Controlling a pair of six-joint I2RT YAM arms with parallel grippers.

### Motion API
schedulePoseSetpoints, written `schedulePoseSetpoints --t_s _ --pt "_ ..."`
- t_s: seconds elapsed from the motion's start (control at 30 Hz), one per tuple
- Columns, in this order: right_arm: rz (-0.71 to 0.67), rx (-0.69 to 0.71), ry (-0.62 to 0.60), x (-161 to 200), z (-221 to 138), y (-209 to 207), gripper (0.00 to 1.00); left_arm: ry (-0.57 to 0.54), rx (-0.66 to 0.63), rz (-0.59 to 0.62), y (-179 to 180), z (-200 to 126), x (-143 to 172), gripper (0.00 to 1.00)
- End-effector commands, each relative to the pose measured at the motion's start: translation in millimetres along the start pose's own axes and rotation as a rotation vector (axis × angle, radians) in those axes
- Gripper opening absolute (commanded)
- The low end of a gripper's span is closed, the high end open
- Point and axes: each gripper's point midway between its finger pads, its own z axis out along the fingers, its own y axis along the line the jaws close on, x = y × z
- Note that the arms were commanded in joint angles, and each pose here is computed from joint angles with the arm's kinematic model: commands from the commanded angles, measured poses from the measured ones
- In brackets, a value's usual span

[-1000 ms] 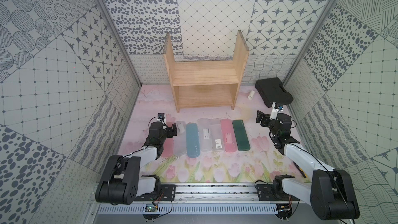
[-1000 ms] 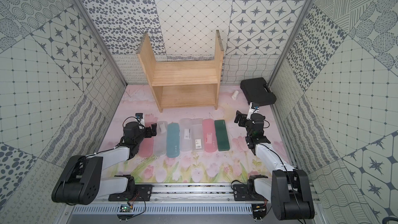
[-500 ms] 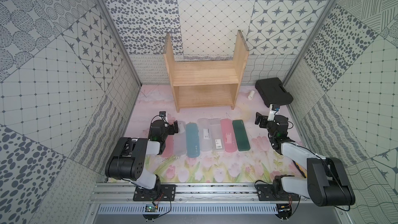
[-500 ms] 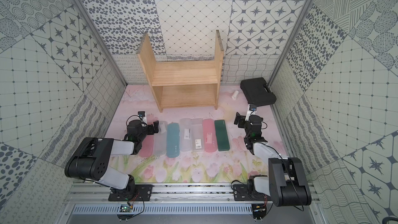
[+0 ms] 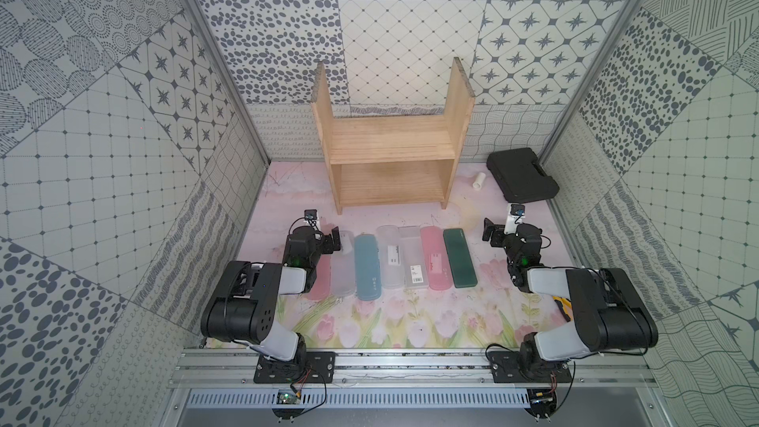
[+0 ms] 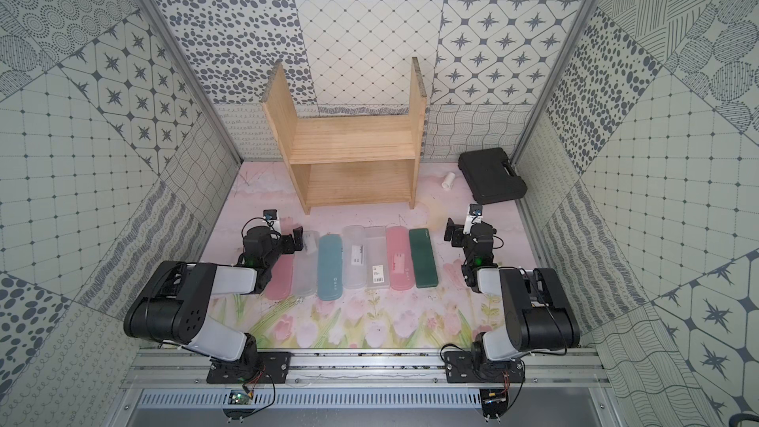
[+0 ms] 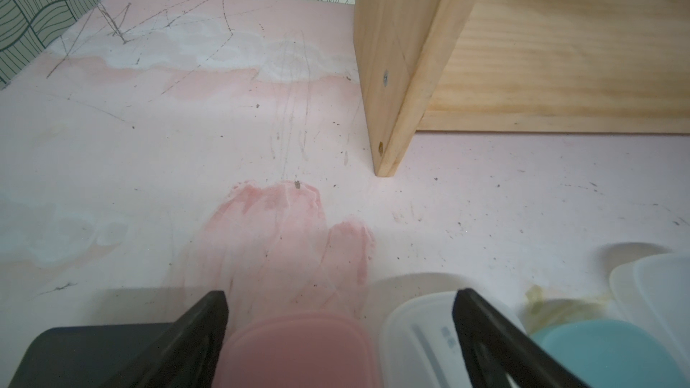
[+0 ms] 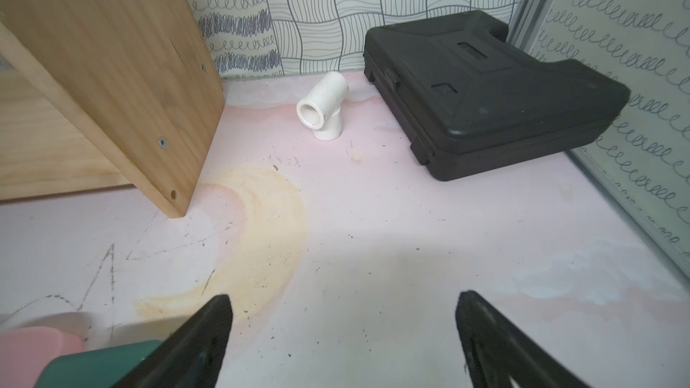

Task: Remove the pencil cases from the shelf
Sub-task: Reset both arms

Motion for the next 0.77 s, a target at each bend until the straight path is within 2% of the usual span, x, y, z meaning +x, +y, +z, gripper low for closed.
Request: schedulePoseSetpoints --t_s 0.0,0.73 --pt "-0.014 0.01 -0.055 -14.1 4.6 -0.7 0.98 -0.039 -0.005 0.012 -1.5 1.2 -10.4 0.99" --pt "-0.023 0.008 -0.048 -15.4 6.4 1.4 0.98 -0.037 -0.006 0.011 -0.8 1.2 -9.9 0.99"
